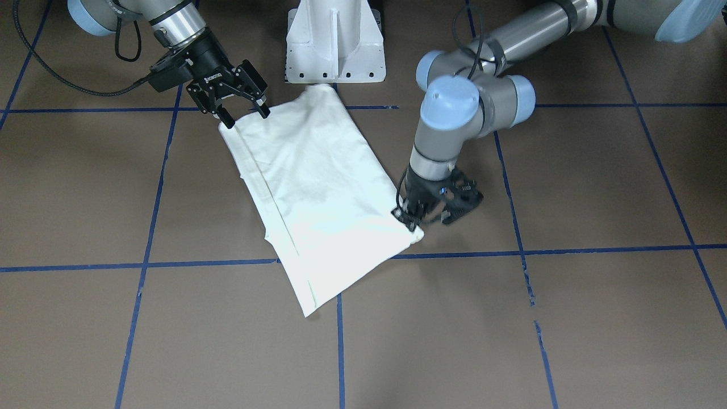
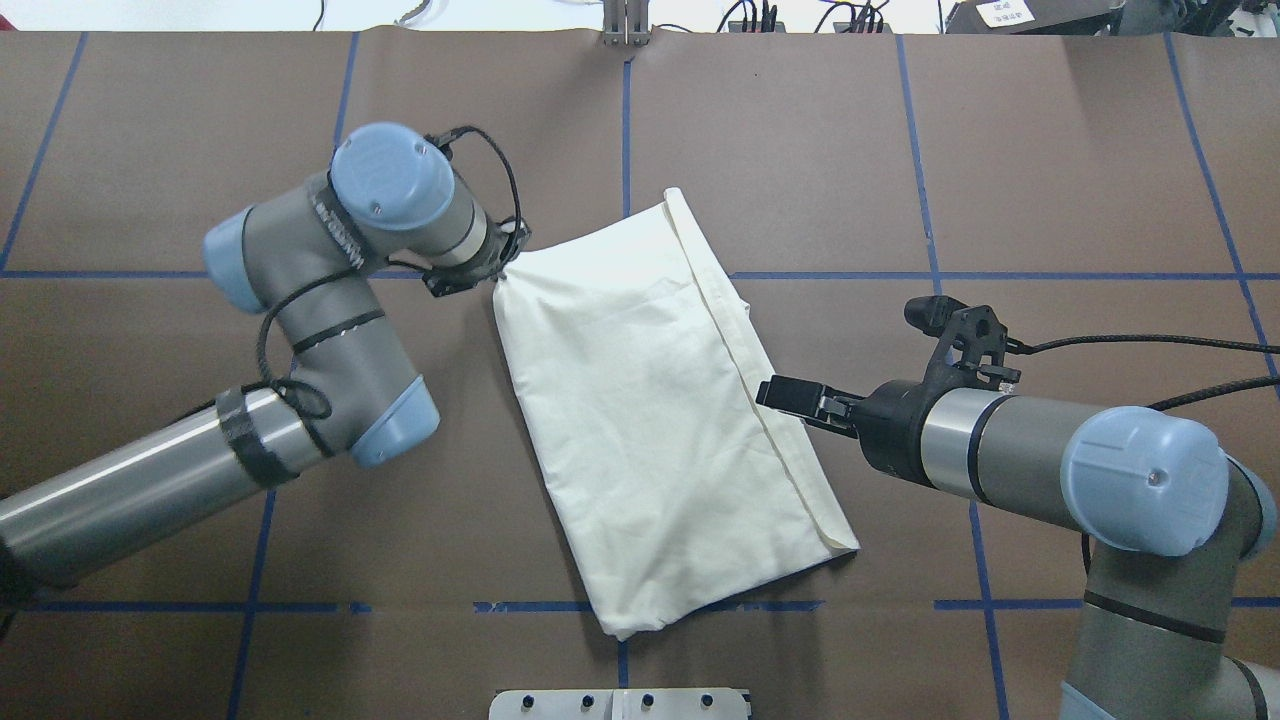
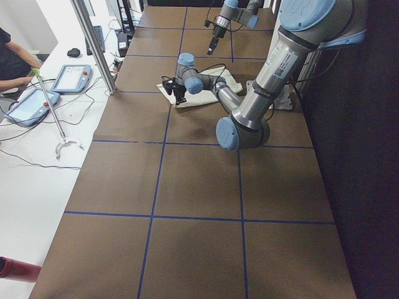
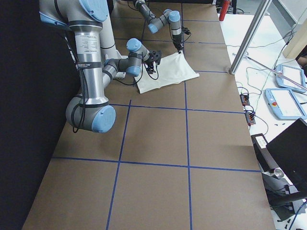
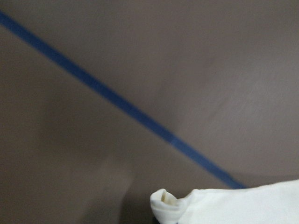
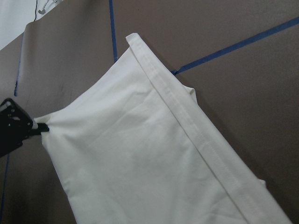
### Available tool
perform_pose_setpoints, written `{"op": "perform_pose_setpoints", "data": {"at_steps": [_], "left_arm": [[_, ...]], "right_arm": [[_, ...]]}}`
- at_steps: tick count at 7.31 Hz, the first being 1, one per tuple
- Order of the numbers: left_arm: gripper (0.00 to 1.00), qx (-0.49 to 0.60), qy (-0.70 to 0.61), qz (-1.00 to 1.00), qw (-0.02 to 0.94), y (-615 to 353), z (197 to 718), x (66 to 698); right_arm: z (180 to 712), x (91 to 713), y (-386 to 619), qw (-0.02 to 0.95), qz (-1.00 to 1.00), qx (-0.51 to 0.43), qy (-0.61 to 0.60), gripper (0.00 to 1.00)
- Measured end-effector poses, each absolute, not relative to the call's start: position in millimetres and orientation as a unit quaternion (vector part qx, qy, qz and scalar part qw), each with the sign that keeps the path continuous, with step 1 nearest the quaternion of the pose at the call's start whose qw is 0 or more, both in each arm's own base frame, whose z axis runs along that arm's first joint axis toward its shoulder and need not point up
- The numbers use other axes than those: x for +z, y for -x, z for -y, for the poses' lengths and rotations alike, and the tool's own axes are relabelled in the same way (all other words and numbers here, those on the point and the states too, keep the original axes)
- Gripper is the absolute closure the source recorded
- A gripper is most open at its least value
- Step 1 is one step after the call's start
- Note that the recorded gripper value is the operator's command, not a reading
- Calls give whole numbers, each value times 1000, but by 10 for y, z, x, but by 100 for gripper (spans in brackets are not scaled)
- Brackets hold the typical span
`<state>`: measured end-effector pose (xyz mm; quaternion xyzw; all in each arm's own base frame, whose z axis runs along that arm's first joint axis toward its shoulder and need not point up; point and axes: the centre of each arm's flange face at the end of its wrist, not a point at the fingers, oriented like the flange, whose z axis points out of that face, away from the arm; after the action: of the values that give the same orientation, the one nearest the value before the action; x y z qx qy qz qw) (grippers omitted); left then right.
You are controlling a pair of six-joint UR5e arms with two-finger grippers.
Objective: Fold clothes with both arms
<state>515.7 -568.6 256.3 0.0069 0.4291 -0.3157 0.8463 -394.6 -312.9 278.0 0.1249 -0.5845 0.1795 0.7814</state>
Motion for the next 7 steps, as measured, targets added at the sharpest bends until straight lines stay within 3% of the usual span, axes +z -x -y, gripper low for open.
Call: {"op": "perform_pose_setpoints", "data": {"at_steps": [2, 3, 7], "left_arm": [[100, -314, -49, -452, 834, -5184, 6395, 2475], [1, -309, -68, -463, 828, -5211, 6529, 2562], [0, -240, -115, -470, 842, -4818, 6670, 2754]], "right_arm": [[3132, 2788, 3948, 782, 584, 180, -126, 0], [3132, 2792, 3950, 782, 583, 181, -126, 0], [3190, 2983, 4072, 799, 561, 180, -123, 0]]}}
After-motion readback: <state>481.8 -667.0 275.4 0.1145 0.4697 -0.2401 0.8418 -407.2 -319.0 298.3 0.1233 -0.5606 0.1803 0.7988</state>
